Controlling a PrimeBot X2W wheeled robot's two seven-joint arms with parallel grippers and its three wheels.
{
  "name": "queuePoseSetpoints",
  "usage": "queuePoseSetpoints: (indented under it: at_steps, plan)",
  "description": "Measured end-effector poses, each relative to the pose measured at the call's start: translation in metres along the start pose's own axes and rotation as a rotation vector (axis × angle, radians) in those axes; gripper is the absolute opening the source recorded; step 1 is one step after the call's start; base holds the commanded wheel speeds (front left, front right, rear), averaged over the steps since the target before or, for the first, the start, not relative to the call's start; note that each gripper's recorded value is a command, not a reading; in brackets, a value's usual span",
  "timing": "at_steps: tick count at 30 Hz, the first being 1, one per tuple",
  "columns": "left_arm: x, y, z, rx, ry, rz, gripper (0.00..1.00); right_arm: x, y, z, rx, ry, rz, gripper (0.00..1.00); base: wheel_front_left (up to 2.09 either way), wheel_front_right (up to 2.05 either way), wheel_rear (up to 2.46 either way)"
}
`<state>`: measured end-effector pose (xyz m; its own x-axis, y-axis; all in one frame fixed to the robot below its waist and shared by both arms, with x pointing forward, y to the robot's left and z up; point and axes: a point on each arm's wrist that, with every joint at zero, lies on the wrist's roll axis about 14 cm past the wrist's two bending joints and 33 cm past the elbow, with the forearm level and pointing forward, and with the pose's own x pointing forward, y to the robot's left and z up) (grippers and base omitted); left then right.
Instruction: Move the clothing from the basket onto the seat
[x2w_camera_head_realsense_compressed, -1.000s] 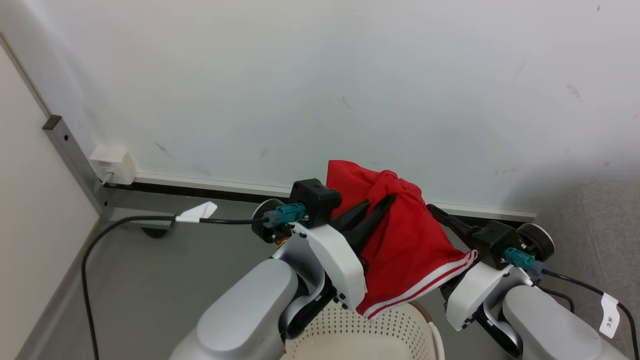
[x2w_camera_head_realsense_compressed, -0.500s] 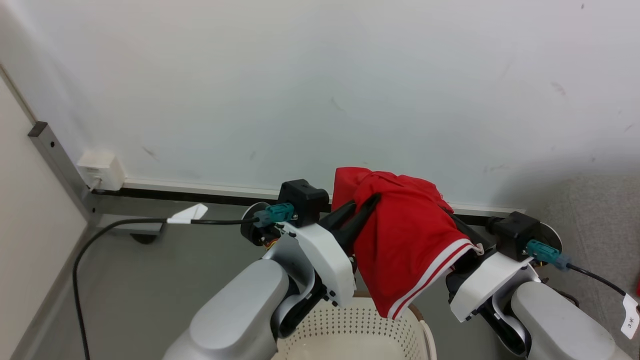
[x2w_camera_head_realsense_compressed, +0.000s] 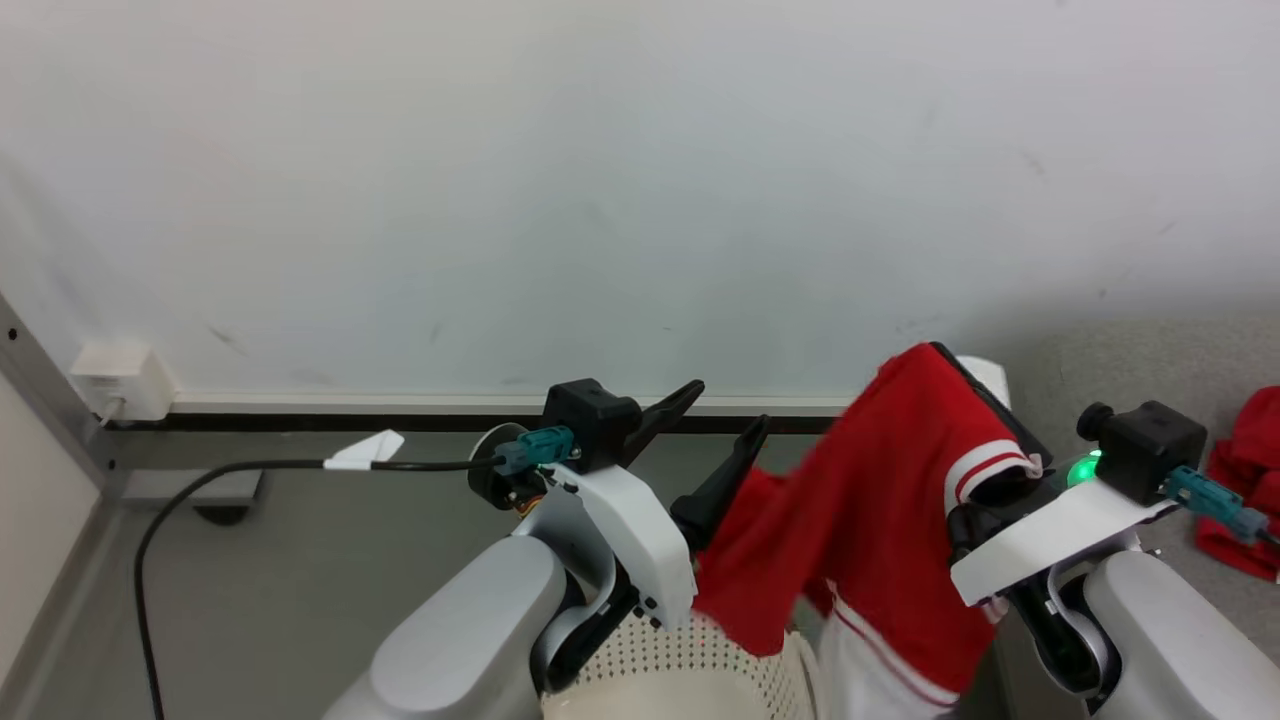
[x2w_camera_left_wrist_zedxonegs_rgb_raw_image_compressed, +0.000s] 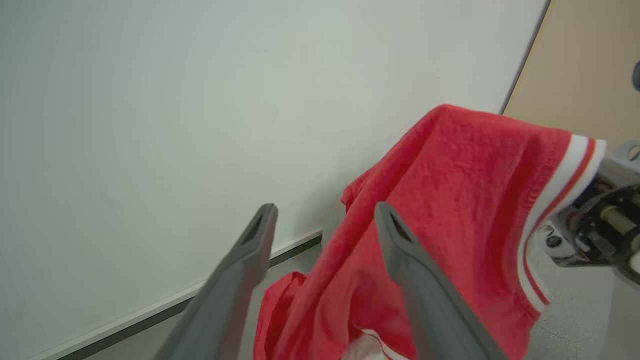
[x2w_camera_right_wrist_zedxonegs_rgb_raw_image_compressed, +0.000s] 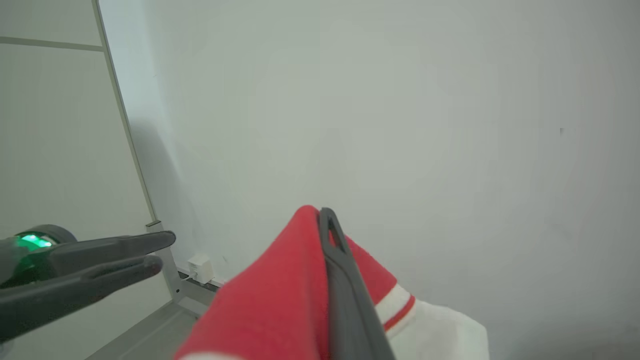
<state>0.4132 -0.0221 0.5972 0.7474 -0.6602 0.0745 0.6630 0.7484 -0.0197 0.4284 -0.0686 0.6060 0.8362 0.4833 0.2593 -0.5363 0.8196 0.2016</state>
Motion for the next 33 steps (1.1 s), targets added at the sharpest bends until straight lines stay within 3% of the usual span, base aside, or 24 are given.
queuePoseSetpoints:
  at_steps: [4, 12, 26, 33]
  plan:
    - [0.005, -0.009, -0.002, -0.002, -0.005, -0.031, 1.00, -0.008, -0.014, 0.016, 0.003, -0.047, -0.043, 0.00, 0.00, 0.00, 0.00]
    - [0.028, -0.048, -0.007, 0.003, -0.024, -0.159, 1.00, -0.049, -0.059, 0.095, -0.087, -0.246, -0.168, 0.00, 0.00, 0.00, 0.00]
    - [0.059, -0.108, -0.014, 0.032, -0.068, -0.369, 1.00, -0.141, -0.100, 0.148, -0.196, -0.374, -0.389, 0.00, 0.00, 0.00, 0.00]
    - [0.069, -0.136, -0.022, 0.025, -0.079, -0.454, 1.00, -0.179, -0.104, 0.161, -0.211, -0.419, -0.472, 0.00, 0.00, 0.00, 0.00]
